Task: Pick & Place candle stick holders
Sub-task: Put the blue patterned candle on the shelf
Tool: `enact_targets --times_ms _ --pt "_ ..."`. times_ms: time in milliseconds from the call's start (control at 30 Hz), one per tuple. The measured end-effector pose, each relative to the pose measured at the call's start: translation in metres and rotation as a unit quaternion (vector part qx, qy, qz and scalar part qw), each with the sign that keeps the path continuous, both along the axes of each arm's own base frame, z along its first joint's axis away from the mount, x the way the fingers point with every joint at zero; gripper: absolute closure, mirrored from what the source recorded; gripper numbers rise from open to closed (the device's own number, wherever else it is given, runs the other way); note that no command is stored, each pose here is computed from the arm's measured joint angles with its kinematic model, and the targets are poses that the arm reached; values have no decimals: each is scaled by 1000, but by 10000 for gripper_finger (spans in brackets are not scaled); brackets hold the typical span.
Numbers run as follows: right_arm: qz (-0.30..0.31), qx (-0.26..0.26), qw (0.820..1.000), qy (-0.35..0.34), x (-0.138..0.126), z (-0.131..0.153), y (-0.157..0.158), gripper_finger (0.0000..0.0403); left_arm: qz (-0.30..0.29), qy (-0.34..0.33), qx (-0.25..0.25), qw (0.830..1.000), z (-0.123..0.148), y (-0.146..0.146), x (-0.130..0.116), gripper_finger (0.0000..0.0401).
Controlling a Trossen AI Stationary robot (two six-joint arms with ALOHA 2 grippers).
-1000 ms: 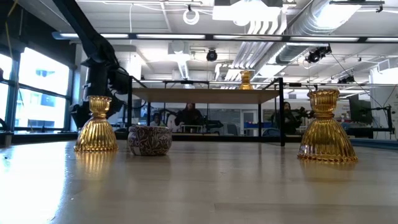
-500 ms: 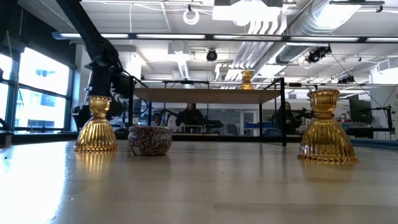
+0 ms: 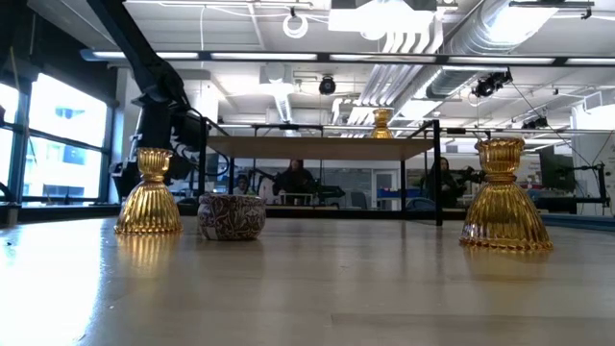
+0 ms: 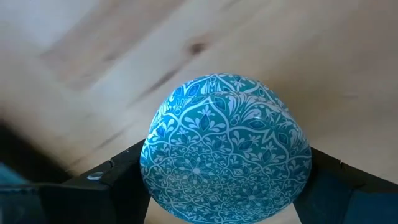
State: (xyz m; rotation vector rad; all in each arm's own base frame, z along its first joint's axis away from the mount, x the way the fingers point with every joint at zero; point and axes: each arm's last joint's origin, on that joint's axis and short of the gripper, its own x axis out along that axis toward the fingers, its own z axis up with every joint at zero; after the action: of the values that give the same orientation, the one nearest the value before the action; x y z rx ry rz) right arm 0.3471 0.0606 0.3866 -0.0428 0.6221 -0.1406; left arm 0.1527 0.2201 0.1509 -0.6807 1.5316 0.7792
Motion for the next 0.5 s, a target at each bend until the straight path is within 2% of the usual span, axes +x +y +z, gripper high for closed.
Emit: enact_targets --times_ms 167,367,500 --pt "-1 2 1000 0 0 0 0 186 0 16 2 1000 0 -1 -2 112" --pt "7 9 1000 3 0 0 1 186 3 15 -46 999 1 -8 -5 113" --pt "9 9 1000 4 0 -1 2 186 -5 26 -57 998 4 -14 -4 113"
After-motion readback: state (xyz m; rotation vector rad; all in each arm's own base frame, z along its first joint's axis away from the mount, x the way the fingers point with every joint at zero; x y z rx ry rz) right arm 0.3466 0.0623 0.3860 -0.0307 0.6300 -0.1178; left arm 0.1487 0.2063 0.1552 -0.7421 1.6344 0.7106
